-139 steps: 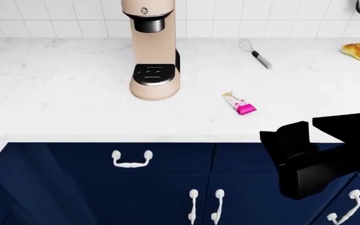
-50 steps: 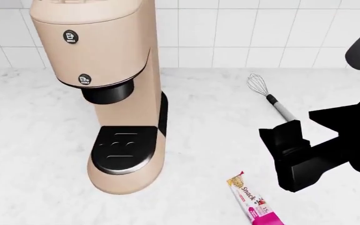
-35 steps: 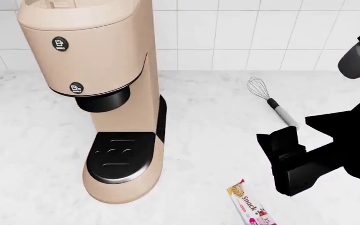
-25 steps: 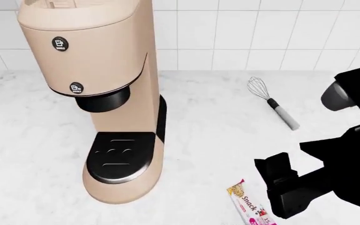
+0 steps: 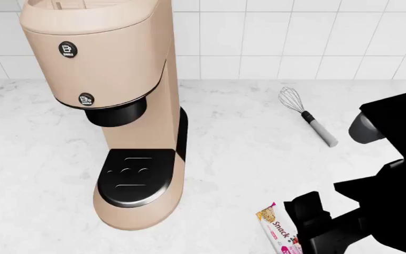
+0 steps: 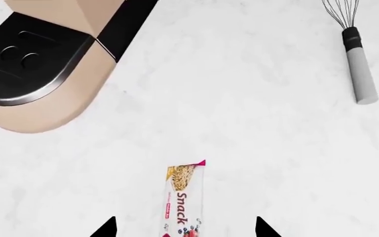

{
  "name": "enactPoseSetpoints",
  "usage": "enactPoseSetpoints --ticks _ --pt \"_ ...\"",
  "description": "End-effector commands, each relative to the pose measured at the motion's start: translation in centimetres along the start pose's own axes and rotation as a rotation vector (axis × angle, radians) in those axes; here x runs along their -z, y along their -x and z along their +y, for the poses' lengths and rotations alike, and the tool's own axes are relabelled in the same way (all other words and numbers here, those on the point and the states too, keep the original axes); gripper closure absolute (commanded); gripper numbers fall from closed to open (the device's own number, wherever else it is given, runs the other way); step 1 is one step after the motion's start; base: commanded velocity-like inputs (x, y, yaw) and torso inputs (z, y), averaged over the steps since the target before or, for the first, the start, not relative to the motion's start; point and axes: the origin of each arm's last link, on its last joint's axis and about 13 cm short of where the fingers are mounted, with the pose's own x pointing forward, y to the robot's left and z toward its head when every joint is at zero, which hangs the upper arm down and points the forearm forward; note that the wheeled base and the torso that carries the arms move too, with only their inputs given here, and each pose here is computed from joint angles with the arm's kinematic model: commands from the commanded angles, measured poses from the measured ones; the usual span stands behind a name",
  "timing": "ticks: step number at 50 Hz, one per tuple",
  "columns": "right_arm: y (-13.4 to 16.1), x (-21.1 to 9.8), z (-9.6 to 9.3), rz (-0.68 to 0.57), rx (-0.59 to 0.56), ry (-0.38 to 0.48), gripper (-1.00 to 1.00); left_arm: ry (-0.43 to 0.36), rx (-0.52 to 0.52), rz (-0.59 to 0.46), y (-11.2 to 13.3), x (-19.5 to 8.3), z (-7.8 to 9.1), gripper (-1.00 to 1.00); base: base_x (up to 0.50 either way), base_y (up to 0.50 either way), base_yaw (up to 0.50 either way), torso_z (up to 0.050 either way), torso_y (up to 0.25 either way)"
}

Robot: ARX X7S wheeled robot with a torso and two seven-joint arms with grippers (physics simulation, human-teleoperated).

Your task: Pick the cereal and bar from the counter and place them in the cabinets closest to them.

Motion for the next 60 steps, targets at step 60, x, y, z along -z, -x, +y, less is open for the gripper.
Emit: enactPoseSetpoints --ticks 60 --pt "-5.6 3.0 0.0 0.14 -0.048 0.045 -1.0 0.019 0.023 0.009 0.0 0.0 0.0 -1.0 0.0 0.0 0.0 -0.001 0.0"
